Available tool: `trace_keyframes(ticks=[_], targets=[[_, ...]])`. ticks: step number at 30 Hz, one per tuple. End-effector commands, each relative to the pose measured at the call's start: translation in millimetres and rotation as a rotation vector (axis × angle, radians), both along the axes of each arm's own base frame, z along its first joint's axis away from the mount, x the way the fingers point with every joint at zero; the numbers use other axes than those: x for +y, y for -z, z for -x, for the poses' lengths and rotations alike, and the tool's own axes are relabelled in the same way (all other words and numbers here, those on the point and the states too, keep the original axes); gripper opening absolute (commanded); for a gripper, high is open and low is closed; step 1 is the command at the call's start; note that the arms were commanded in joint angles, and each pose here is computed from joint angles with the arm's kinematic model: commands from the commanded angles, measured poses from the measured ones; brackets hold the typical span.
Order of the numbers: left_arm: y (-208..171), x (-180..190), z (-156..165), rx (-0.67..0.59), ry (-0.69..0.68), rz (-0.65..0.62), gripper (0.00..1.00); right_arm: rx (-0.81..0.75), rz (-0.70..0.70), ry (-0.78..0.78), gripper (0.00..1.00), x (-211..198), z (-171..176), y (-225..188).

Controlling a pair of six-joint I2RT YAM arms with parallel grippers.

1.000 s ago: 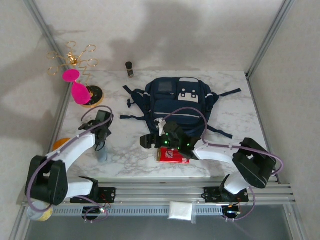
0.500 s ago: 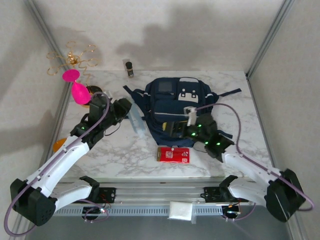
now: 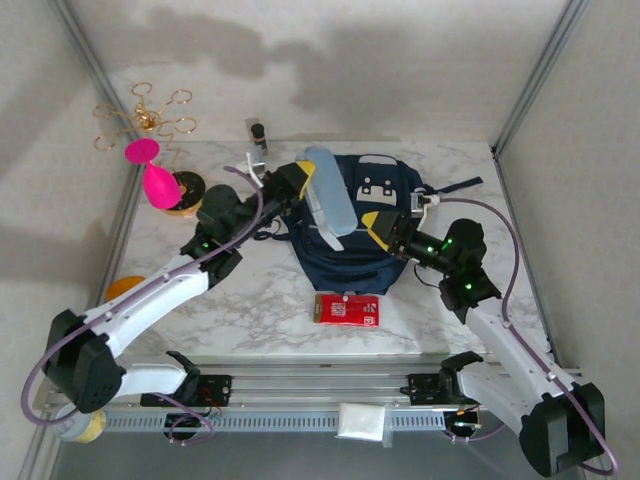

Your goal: Pack books, pencil case, and school supplies into a backpack

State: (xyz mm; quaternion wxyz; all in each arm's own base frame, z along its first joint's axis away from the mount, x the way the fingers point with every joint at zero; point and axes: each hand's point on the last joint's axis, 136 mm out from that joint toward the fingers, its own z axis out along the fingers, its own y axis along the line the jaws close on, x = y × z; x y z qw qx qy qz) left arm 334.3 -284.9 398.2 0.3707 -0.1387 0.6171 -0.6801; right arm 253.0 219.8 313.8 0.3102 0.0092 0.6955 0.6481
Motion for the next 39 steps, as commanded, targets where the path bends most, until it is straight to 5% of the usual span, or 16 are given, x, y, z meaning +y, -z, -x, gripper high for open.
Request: trace_keyframes(ticks=[1, 5, 9, 17, 19, 23, 27, 31, 39], targets=[[-55, -19, 17, -0.134, 0.097, 0.162, 0.0, -0.105, -0.149, -0.078, 0.99, 2, 13, -58], [-50, -38, 14, -0.11, 0.141, 0.204, 0.0, -0.137, -0.194, -0.094, 0.99, 2, 15, -71], [-42, -48, 14, -0.1, 0.169, 0.208, 0.02, -0.174, -0.206, -0.067, 0.87, -2, 15, -80], [-12, -51, 6, -0.041, 0.125, 0.118, 0.08, -0.14, -0.187, 0.012, 0.34, -12, 3, -73], [-5, -53, 3, -0.033, 0.116, 0.078, 0.16, -0.15, -0.185, 0.024, 0.23, -16, 2, -75], [11, -49, 0, -0.037, 0.096, -0.027, 0.48, -0.152, -0.119, 0.095, 0.22, -30, -10, -73], [51, -28, -11, -0.095, -0.028, -0.433, 0.65, -0.082, 0.026, 0.274, 0.29, -69, -35, -51], [112, -12, -17, -0.091, -0.043, -0.901, 0.6, -0.007, 0.164, 0.455, 0.29, -118, -49, -25], [193, -35, 2, -0.34, 0.268, -1.295, 0.62, 0.096, 0.185, 0.505, 0.28, -156, -55, 16]])
